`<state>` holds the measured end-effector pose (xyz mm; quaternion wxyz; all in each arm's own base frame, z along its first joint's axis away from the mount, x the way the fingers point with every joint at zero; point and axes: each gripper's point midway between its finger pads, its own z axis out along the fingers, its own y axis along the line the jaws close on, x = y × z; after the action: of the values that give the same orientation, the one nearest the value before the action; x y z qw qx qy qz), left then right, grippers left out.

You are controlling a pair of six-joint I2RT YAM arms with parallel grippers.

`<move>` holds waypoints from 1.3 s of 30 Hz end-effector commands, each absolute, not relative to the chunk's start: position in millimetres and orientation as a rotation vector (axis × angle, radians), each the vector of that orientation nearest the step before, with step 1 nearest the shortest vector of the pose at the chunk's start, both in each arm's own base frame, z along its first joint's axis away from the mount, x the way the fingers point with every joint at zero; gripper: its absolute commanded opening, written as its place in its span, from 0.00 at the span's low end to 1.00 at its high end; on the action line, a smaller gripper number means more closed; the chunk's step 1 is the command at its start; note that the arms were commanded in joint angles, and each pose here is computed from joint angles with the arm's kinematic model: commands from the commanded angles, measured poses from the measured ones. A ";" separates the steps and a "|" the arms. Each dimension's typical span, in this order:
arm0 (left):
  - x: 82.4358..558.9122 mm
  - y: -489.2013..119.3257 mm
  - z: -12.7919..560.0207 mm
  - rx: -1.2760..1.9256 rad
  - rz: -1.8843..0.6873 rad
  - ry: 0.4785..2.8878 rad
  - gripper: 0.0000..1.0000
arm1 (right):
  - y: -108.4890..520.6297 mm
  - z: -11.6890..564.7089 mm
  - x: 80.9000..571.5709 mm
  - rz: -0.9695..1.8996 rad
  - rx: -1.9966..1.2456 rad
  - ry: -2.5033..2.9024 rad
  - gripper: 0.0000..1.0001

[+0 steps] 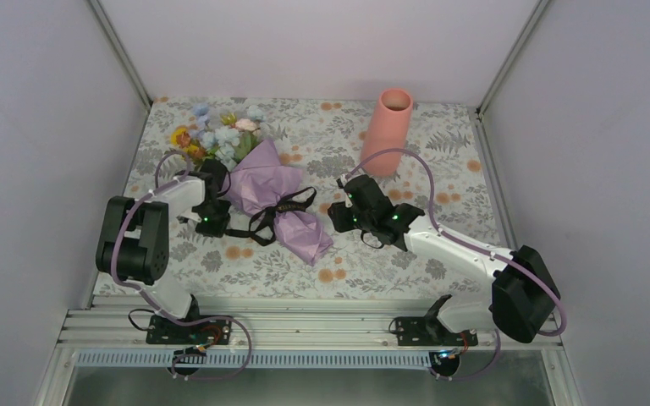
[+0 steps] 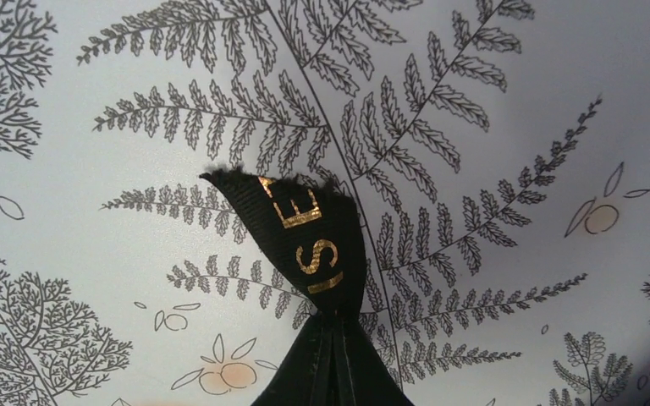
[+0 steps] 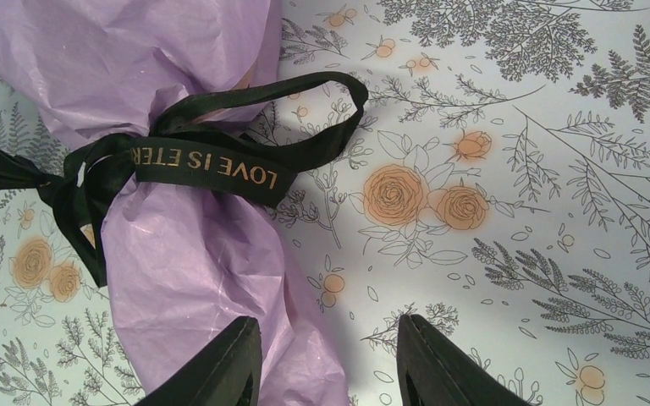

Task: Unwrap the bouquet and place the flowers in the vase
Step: Untie the ribbon from the wrapping paper.

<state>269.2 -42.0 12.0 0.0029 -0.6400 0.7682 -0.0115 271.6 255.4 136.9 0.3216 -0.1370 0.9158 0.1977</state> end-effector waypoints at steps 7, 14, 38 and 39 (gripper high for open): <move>253.7 -32.0 40.6 -2.022 -0.017 2.332 0.02 | 256.0 152.6 270.1 0.533 -0.343 2.368 0.42; 264.7 -39.6 78.3 -1.859 -0.159 2.340 0.02 | 262.3 157.6 266.1 0.563 -0.366 2.362 0.42; 293.0 -50.1 255.1 -0.743 -0.447 2.115 0.02 | 349.9 184.7 282.4 0.785 -0.420 2.223 0.42; 292.5 -49.5 255.9 -0.730 -0.435 2.121 0.02 | 355.7 183.4 286.0 0.781 -0.422 2.228 0.42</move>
<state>286.7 -49.4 234.3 0.3760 -0.3533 0.8356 -0.1888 272.7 331.0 180.8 0.3549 -0.1717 0.8694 0.2978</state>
